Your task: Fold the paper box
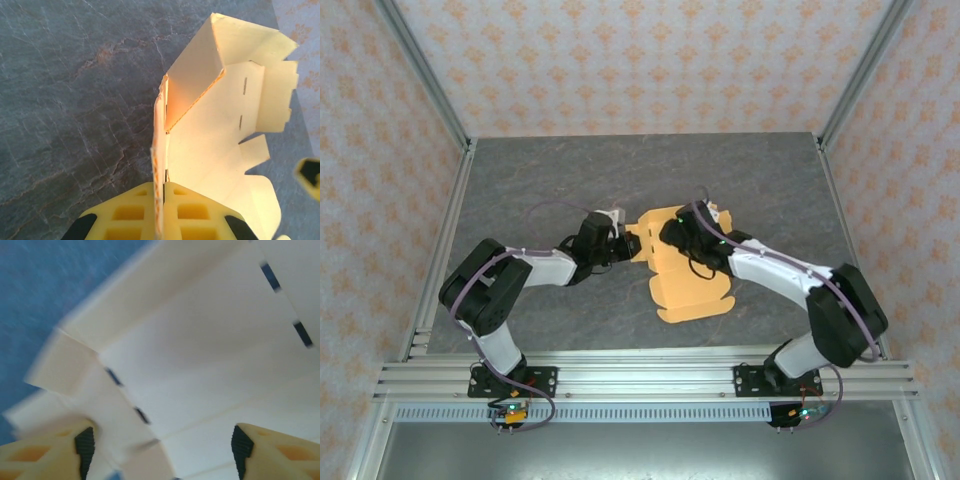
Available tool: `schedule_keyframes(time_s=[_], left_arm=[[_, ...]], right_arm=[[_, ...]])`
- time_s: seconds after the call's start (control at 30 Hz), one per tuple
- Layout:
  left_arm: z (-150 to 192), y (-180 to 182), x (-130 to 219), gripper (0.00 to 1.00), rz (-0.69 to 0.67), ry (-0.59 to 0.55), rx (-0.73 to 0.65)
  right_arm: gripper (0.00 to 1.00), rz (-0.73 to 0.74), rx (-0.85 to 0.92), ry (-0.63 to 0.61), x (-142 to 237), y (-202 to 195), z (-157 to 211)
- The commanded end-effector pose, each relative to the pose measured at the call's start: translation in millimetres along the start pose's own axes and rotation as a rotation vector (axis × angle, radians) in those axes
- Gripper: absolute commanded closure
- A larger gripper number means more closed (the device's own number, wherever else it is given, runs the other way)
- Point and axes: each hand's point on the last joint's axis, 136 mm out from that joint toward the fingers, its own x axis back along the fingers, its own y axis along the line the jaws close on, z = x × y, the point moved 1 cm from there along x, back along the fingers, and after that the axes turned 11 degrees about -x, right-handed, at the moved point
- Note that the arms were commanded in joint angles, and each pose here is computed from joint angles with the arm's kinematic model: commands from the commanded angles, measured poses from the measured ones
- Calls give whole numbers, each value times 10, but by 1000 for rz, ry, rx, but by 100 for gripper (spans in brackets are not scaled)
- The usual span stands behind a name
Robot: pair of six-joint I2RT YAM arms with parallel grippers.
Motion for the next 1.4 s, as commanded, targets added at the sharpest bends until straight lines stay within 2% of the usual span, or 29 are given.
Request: schedule_keyframes(time_s=[0.0, 0.13, 0.3, 0.57, 0.77, 0.9, 1.03, 1.2, 1.37], left_arm=[[-185, -71, 99, 100, -23, -109, -95], [-164, -64, 138, 100, -25, -139, -109], [-148, -76, 216, 100, -27, -171, -135], [-89, -38, 293, 100, -55, -189, -177], [-64, 27, 325, 100, -84, -198, -175], [-80, 33, 359, 100, -95, -212, -204], [-93, 83, 395, 100, -129, -223, -202], [-73, 193, 413, 100, -182, -231, -186], [-103, 243, 440, 100, -217, -248, -187]], right_arm=[[19, -154, -421, -55, 99, 313, -235], [20, -186, -710, 53, -204, 344, -251], [19, -126, -856, 132, -572, 321, -243], [21, -156, -845, 154, -708, 552, -332], [20, -112, -837, 137, -672, 502, -371], [27, -75, -862, 201, -792, 497, -264], [40, -99, -899, 201, -839, 494, -286], [45, -101, -861, 267, -863, 642, -272], [59, -104, -882, 298, -876, 654, -231]])
